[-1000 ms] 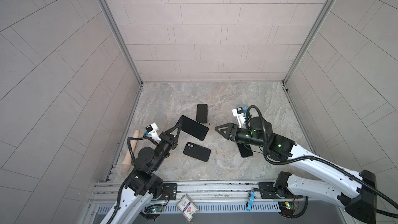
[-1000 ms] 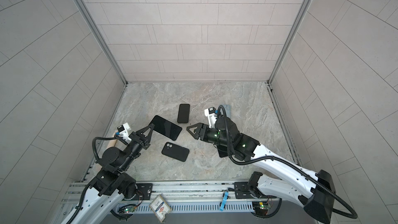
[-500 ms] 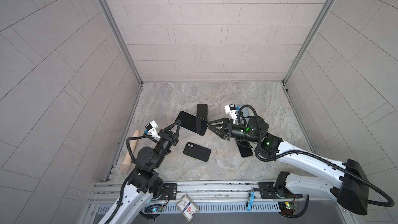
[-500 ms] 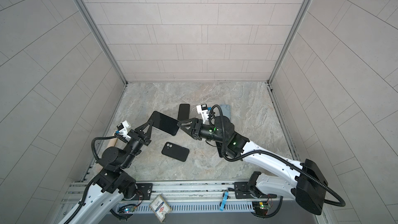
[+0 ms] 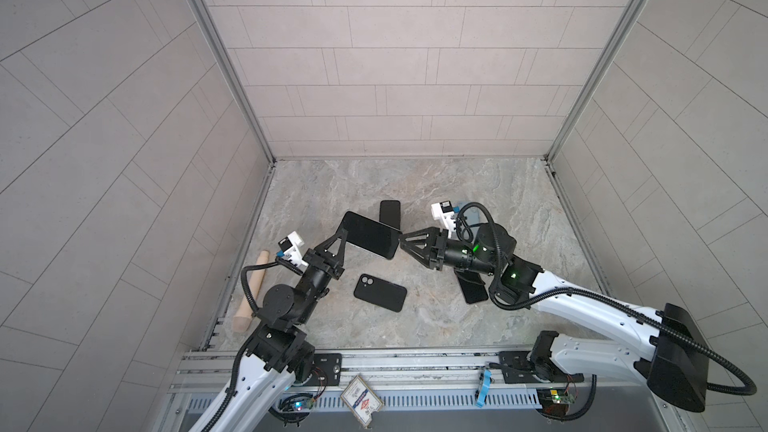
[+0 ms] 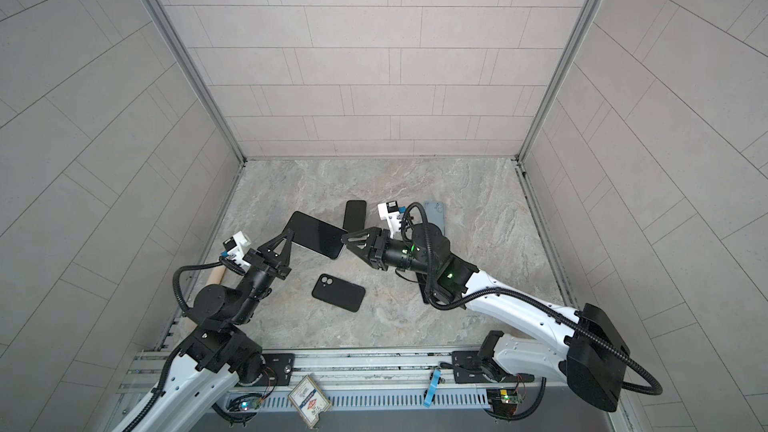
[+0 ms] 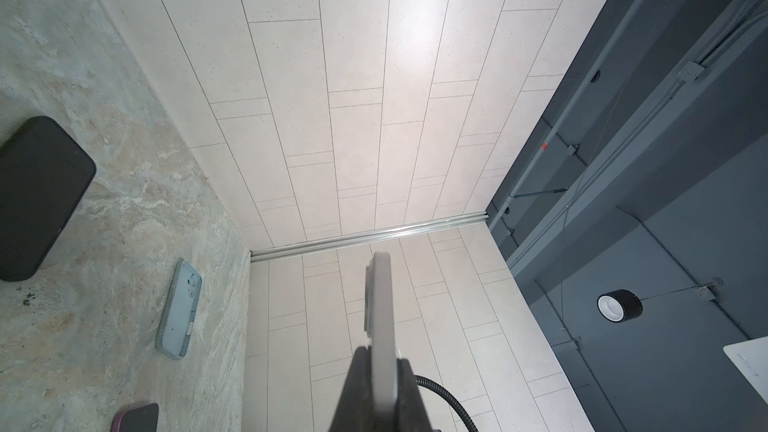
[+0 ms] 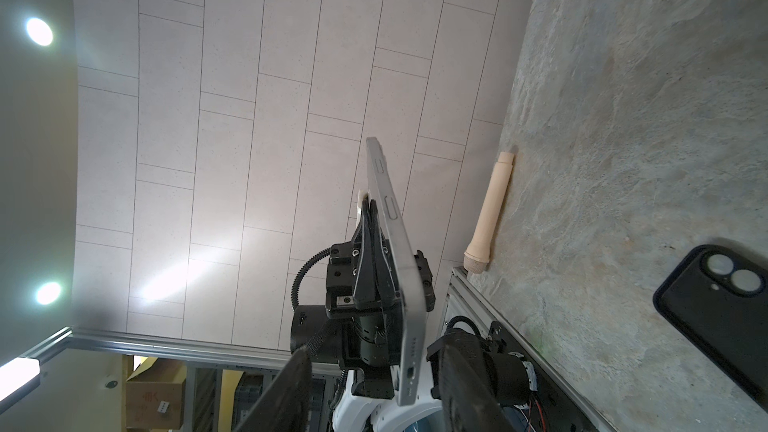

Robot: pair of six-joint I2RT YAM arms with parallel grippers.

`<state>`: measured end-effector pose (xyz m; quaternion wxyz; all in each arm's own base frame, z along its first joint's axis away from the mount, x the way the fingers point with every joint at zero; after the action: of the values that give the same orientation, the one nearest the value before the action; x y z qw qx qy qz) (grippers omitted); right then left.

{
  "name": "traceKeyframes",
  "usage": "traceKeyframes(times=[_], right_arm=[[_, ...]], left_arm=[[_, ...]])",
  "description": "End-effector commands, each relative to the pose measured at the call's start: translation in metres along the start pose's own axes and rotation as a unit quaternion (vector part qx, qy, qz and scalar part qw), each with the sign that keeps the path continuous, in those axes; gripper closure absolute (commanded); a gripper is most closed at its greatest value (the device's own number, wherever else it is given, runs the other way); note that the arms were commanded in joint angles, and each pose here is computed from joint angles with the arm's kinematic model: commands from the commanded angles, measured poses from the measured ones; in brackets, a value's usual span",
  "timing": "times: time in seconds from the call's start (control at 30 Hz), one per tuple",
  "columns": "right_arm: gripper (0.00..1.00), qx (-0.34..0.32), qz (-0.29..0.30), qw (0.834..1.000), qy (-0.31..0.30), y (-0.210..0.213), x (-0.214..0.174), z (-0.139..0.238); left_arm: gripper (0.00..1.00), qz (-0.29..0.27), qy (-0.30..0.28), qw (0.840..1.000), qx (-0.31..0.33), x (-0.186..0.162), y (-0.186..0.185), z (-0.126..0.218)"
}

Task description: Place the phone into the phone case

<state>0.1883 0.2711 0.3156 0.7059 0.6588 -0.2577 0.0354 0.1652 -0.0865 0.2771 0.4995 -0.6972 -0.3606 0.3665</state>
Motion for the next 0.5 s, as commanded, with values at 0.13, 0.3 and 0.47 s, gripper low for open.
traceKeyframes(times=[0.13,0.3,0.47], right_arm=[[0.54,0.036,-0.004,0.999,-0.005,0.0101,0.0027,-0.0029],[0.56,0.039,-0.004,0.999,-0.004,0.0111,0.0017,-0.0045],[0.61,0.041,-0.004,0.999,-0.004,0.0112,0.0010,-0.0062]], left_arm=[[1.00,0.016,0.026,0.997,-0.065,-0.0086,-0.0348,-0.0016],[1.00,0.018,0.029,0.997,-0.063,-0.0093,-0.0339,-0.0022],[1.00,0.021,0.030,0.997,-0.062,-0.0094,-0.0338,-0.0022]])
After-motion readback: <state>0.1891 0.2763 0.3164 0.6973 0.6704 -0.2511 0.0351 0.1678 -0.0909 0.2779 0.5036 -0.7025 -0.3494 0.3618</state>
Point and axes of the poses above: each gripper's point midway between its finger pads, its own z axis back along the fingers, its own y axis along the line the jaws close on, x = y × z, the point moved 7 cm from there along z, back along the fingers, and after that the axes turned 13 degrees about z, right-handed, at the moved point
